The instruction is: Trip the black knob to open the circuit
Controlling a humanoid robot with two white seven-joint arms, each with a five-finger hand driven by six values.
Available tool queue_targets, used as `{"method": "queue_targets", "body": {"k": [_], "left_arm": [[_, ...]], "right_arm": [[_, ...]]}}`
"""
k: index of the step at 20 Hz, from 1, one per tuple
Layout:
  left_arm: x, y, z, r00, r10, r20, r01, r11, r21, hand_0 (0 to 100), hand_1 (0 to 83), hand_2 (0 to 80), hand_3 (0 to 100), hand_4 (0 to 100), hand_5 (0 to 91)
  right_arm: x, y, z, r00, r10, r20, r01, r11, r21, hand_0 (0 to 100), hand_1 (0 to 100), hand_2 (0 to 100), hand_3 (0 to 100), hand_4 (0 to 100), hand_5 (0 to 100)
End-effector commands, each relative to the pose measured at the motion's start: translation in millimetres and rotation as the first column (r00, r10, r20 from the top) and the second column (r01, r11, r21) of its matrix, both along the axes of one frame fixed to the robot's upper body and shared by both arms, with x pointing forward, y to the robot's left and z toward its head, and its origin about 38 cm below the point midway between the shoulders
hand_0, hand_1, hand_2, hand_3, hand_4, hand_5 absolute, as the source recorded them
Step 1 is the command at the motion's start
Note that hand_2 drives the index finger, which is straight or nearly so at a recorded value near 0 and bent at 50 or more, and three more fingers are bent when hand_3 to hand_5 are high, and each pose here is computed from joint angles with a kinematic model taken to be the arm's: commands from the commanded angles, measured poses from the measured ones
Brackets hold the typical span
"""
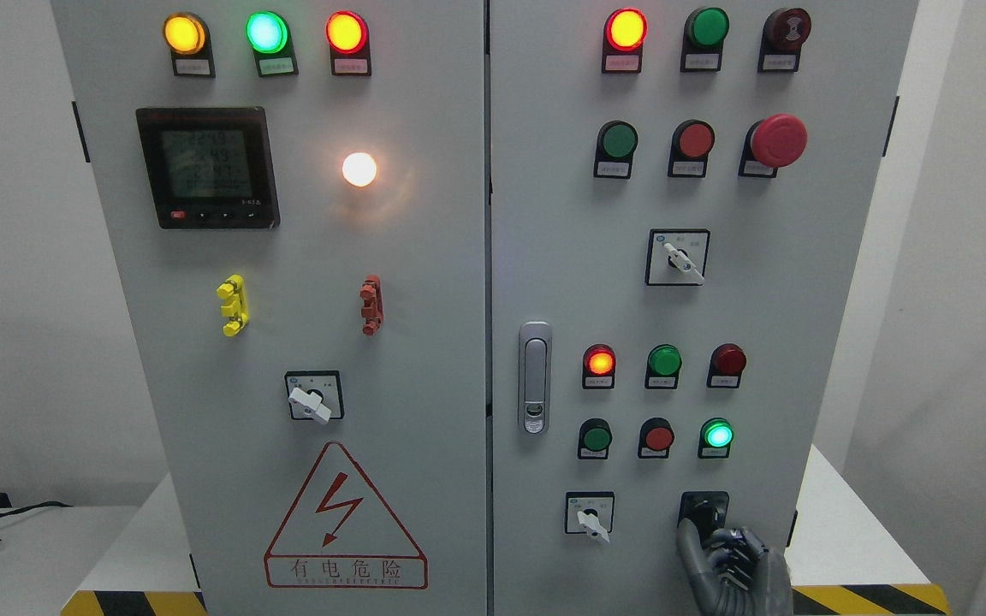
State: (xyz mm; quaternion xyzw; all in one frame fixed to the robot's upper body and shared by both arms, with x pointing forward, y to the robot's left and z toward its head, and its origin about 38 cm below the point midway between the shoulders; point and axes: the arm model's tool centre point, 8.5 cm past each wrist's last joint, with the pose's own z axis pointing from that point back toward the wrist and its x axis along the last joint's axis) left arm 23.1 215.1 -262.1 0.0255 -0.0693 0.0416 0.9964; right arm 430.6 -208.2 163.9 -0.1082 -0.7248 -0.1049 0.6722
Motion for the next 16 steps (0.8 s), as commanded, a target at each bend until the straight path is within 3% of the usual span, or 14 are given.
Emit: {"method": "queue_targets", "body": {"k": [1, 16], "left_arm": [[0.5, -0.1, 0.0, 1.0, -0.031, 0.002, 0.031, 1.0, 0.0, 12, 38.9, 0.0, 0, 0, 0.0], [0.5, -1.1, 0.0, 1.0, -0.031, 0.002, 0.031, 1.0, -0.002, 12, 38.9, 0.0, 0, 0, 0.0]], "right_arm": [[0.9, 1.0, 1.5, 1.0, 0.006, 0.005, -0.006, 1.0, 0.01, 29, 66, 62, 89, 91, 98], [1.0, 2.9, 1.5, 1.0, 0.013, 0.005, -0.013, 1.0, 0.011, 28, 66, 63, 89, 91, 98]]}}
